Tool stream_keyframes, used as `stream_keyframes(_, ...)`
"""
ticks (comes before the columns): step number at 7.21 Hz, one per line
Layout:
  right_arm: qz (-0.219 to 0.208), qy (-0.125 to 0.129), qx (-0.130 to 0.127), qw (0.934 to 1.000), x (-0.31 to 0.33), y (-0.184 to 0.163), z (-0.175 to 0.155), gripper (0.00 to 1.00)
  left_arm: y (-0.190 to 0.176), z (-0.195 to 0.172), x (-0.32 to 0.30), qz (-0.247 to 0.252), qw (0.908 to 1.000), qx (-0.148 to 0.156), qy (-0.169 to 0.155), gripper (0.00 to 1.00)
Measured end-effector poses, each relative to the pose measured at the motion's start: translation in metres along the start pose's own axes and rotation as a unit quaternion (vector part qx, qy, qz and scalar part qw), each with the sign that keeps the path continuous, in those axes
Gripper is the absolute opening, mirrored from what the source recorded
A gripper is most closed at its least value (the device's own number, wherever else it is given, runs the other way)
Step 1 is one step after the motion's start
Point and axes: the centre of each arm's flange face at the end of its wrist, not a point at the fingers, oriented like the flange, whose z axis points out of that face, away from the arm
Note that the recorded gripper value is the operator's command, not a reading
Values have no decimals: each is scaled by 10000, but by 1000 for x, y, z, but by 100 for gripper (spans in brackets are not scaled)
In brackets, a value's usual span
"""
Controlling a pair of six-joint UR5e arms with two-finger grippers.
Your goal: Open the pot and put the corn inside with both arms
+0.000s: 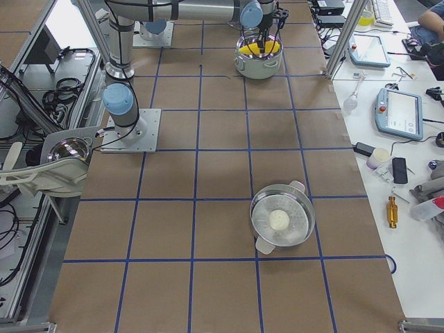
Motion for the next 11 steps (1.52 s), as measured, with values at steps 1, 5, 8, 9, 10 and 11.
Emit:
stream_keyframes(1,-52,-82,45,9999,-22,15,-5,0,1,3,1,3,10000,-22,9,94)
stream_keyframes(5,-595,-318,222,9975,-87,35,27,0,0,-23,17,107,9998,152,-107,100)
stream_keyframes(8,-994,-358,281,9940,-102,32,55,55,10,-93,62,238,9983,443,-282,100)
stream_keyframes(9,-1034,-421,362,9931,-106,29,68,100,17,-125,79,225,9983,465,-284,100)
stream_keyframes(10,-1050,-470,422,9925,-109,26,77,100,27,-159,97,172,9985,454,-268,100)
stream_keyframes(11,-1054,-498,455,9921,-110,26,79,100,40,-191,119,51,9988,428,-242,100)
